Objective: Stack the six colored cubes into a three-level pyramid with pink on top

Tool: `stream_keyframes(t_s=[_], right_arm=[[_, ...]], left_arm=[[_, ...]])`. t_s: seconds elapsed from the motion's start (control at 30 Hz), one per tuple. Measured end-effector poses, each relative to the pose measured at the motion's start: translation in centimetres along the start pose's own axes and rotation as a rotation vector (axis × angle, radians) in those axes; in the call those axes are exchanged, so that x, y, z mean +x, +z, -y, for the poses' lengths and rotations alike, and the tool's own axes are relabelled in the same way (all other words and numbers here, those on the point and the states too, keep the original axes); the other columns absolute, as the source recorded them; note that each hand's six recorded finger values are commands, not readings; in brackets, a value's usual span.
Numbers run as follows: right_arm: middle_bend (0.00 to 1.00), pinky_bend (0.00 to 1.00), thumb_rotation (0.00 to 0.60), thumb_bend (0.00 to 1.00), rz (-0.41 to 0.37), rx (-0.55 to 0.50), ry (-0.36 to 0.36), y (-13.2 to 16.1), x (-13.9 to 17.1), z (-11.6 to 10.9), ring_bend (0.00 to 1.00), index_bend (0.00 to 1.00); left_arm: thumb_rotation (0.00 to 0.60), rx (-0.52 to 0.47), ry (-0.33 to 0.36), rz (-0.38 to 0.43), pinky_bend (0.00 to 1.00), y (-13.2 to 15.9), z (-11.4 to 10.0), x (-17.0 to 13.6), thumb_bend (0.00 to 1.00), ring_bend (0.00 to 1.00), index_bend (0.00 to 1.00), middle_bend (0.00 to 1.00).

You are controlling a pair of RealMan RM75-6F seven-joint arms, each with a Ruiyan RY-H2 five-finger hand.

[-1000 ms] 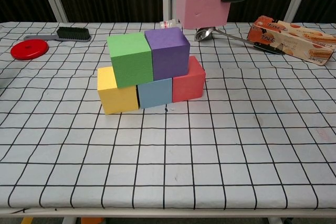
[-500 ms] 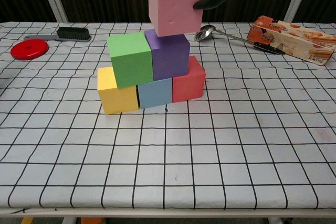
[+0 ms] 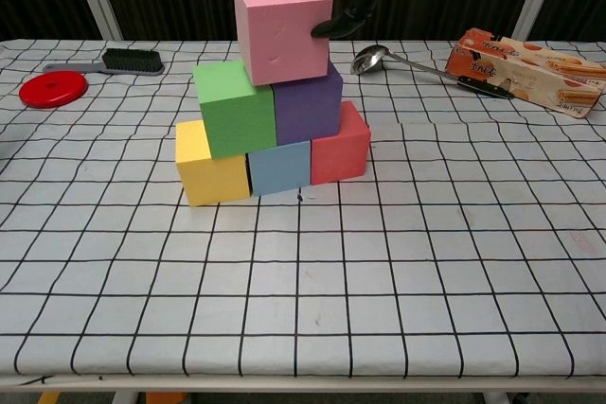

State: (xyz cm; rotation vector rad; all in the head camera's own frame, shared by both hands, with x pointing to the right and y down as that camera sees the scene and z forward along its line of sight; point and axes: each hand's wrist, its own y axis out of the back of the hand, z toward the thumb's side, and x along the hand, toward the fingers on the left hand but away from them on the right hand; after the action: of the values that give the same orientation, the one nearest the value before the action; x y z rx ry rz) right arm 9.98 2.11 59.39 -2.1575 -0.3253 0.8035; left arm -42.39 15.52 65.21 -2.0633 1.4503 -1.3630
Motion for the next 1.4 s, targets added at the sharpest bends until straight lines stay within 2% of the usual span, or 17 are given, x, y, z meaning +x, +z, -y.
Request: stream_keyframes(t_s=[1.4], right_arm=[[0.38,0.00,0.600,0.34,-0.001,0.021,0.037,1.0,-2.1,0.7,0.00,0.00]], left_arm=[[0.600,-0.009,-0.010,-0.018,0.09,-1.0,-0.3,-0.3,0.02,0.00,0.10,0.08]])
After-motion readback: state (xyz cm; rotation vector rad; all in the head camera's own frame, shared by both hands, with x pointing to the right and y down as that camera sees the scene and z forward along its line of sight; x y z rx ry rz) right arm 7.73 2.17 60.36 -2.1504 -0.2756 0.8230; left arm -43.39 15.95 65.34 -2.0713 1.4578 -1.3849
